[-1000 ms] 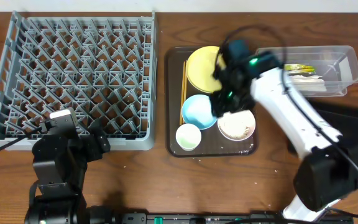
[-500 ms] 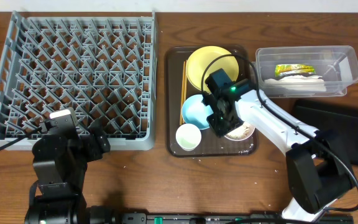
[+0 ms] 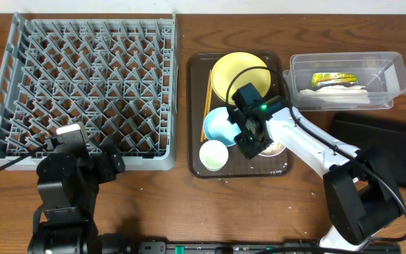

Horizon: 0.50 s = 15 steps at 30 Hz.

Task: Sort waste into correct bins and load items into the dishwasher
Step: 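Move right gripper to pink rice bowl and grasp its rim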

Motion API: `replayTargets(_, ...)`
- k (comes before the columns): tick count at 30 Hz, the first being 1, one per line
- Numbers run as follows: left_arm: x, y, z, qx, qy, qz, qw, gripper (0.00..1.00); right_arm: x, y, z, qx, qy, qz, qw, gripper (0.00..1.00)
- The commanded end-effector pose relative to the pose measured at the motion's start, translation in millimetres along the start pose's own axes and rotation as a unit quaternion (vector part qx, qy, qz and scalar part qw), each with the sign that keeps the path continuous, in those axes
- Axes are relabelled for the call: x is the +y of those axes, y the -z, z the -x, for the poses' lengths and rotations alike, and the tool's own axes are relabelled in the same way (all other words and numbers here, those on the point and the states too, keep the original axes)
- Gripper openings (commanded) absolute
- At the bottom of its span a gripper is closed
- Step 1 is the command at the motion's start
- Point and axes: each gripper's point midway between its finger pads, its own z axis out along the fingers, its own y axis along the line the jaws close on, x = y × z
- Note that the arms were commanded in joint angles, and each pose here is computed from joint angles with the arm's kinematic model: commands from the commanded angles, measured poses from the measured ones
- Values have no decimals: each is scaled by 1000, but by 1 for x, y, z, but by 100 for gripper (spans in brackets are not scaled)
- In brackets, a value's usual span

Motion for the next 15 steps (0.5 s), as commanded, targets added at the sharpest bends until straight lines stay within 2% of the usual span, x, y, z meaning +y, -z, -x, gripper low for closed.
replayTargets(1, -2, 3, 5, -7, 3, -5, 1000, 91, 4, -4, -6, 8, 1, 4, 1000, 1)
replayTargets(7, -2, 3, 5, -7, 3, -5, 1000, 91, 5, 38, 3, -23, -30, 10, 999, 1)
replayTargets(11, -2, 3, 5, -7, 3, -5, 1000, 91, 9, 83, 11, -82, -54, 51, 994, 1)
replayTargets(15, -2, 3, 5, -7, 3, -5, 1000, 91, -3, 120, 2, -122, -101, 83, 984, 1)
